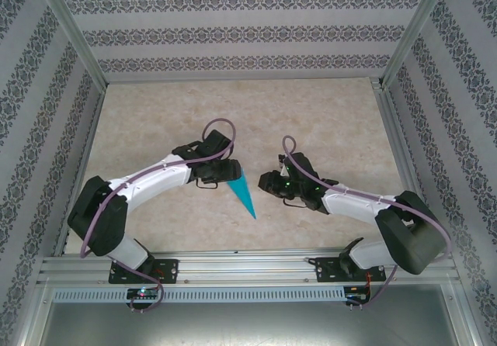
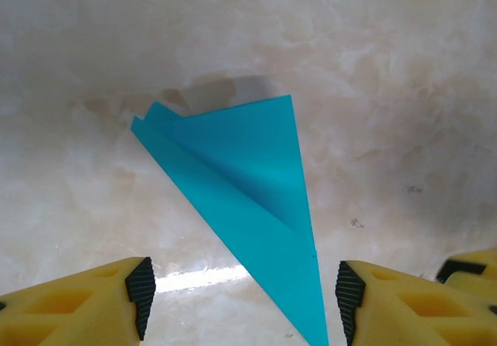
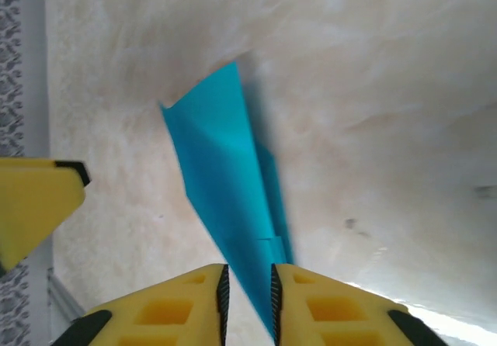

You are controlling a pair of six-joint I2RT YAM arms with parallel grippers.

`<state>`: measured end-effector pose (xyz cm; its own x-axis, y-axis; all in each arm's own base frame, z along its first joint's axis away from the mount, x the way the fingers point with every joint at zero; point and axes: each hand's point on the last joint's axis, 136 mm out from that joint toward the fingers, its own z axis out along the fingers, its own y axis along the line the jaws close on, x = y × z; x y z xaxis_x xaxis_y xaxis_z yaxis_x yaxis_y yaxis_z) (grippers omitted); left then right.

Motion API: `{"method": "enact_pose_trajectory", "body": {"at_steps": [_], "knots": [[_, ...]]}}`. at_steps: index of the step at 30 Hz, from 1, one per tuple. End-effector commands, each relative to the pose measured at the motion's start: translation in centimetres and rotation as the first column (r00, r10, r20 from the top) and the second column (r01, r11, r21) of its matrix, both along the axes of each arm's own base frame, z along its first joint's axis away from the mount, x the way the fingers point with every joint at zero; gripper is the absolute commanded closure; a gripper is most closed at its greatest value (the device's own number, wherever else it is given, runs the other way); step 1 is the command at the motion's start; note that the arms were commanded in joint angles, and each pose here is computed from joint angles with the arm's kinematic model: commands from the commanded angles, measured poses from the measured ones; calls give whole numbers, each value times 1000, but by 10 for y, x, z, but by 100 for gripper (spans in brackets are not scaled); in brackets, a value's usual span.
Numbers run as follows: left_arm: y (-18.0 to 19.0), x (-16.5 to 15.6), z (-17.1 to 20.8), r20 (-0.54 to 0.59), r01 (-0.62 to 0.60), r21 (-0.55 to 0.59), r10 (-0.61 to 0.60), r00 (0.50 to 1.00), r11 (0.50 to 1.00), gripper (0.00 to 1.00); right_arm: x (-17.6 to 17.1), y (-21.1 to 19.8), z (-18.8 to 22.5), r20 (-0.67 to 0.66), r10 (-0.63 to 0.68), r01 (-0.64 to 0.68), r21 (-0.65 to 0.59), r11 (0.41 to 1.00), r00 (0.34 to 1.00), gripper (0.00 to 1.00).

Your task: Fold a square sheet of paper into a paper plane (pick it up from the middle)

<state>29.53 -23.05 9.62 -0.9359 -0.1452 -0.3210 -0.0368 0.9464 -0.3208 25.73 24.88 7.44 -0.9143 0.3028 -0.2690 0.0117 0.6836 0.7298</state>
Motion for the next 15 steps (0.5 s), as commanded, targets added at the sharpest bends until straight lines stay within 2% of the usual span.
{"method": "enact_pose_trajectory", "body": {"at_steps": [1,5,15], "knots": [[7,-12,-10,-49,-21,132,27,998,991,30,-7,-22,-20,-16,-19,17,-96,995,1000,74],[-10,-12,-15,-67,-5,171,17,998,985,24,-8,-19,-21,-18,-2,0,-87,996,1000,72],[-17,-7,-38,-109,-25,216,50,993,976,22,-11,-10,-24,-25,37,-39,-51,998,999,68]]}}
